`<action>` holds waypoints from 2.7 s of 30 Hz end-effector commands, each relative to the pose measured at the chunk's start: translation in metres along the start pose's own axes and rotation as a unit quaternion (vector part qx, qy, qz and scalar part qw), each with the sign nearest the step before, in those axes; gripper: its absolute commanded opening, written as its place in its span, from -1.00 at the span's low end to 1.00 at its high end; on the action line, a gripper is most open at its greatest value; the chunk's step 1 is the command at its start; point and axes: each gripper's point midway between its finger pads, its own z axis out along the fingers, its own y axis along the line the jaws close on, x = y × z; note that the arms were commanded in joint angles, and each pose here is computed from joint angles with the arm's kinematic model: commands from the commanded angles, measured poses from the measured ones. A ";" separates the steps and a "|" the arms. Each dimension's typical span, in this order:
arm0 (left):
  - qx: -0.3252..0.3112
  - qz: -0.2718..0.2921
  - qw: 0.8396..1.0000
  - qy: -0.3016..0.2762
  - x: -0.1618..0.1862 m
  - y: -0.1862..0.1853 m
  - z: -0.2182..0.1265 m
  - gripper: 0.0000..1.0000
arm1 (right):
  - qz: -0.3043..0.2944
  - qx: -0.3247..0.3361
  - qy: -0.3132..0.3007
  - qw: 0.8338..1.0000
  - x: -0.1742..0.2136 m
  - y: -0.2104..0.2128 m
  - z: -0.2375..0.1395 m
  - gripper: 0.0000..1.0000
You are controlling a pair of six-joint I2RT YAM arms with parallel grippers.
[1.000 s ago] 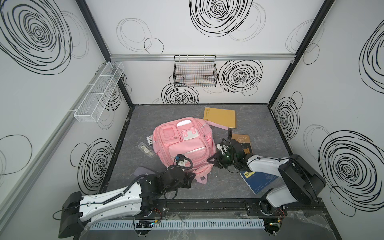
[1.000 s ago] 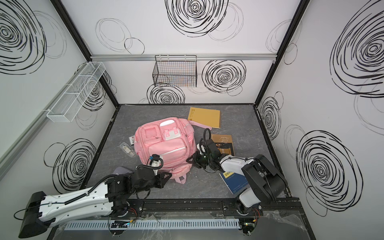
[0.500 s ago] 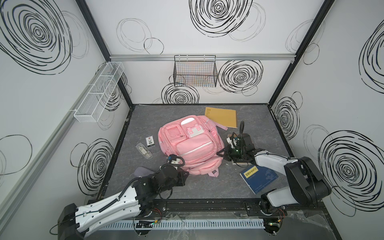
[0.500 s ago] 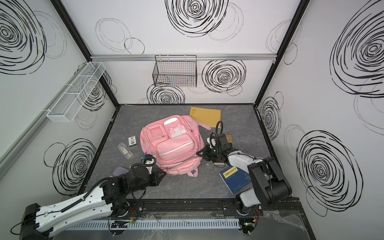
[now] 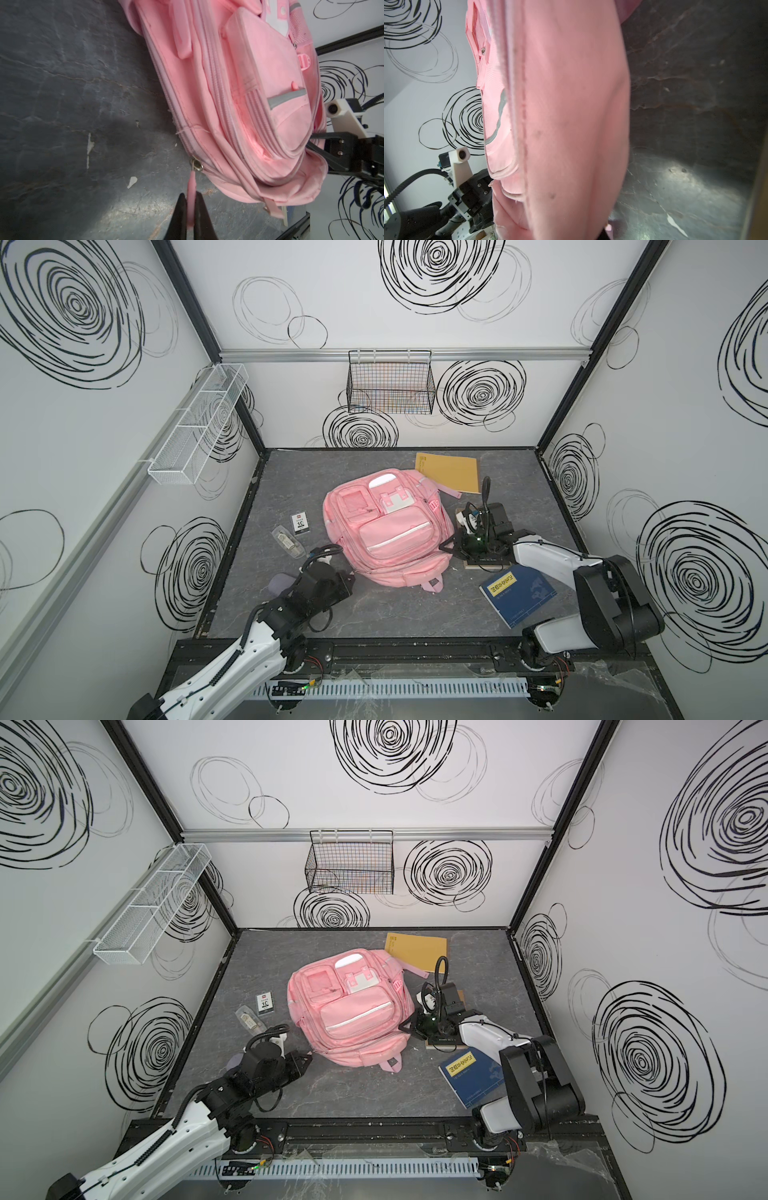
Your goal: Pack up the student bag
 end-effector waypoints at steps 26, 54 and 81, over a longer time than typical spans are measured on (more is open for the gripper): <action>0.010 0.101 0.980 -0.169 -0.084 -0.081 -0.066 -0.13 | 0.050 0.125 -0.204 0.970 -0.045 -0.052 -0.104 0.38; 0.226 0.416 0.868 0.149 0.124 -0.318 0.079 -0.04 | 0.373 0.315 -0.328 0.808 0.046 -0.195 -0.176 1.00; 0.138 0.396 0.869 0.262 0.230 -0.254 0.230 -0.08 | 0.345 0.233 -0.239 0.877 0.068 -0.185 -0.133 0.87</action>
